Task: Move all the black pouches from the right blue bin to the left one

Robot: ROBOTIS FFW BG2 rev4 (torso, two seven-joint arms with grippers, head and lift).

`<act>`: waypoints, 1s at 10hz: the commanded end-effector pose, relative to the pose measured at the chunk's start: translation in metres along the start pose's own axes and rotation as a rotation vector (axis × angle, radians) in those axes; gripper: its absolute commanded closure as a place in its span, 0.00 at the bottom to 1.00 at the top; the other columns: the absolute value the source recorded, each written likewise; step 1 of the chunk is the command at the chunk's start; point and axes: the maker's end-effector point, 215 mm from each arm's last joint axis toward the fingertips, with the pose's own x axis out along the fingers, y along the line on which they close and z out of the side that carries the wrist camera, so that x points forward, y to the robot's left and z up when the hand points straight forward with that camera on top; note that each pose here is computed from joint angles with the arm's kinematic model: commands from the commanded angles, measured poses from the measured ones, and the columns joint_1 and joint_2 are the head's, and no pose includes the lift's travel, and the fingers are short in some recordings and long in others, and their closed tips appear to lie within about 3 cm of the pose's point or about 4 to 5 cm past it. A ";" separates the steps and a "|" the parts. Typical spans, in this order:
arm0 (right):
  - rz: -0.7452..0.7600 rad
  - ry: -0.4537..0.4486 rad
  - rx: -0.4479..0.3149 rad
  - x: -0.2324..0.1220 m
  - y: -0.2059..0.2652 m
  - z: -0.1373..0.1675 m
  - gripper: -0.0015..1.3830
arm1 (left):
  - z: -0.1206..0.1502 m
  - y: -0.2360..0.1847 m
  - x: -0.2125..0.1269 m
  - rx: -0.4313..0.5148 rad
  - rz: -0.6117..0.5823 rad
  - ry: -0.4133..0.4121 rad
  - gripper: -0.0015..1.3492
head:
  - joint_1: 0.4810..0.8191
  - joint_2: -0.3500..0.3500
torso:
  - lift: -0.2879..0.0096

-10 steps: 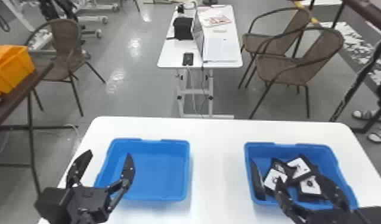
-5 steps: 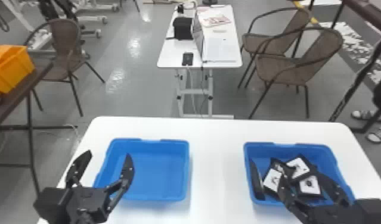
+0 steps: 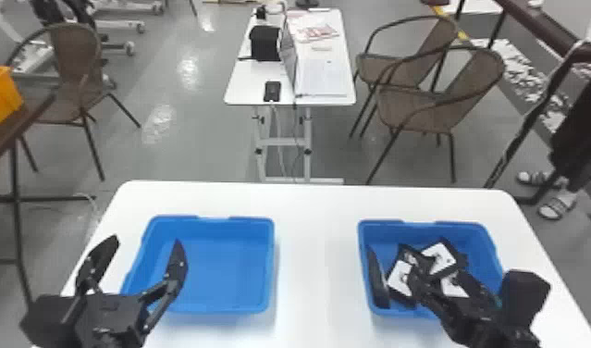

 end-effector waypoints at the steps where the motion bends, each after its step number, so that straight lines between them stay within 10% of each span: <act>1: 0.000 0.034 0.017 0.017 -0.003 -0.008 0.12 | -0.001 0.000 0.000 -0.002 0.001 0.002 0.16 | 0.63 0.51 | 1.00; 10: 0.043 0.207 0.052 0.080 -0.006 -0.060 0.15 | -0.003 0.001 0.004 -0.011 -0.006 0.004 0.16 | 0.63 0.52 | 1.00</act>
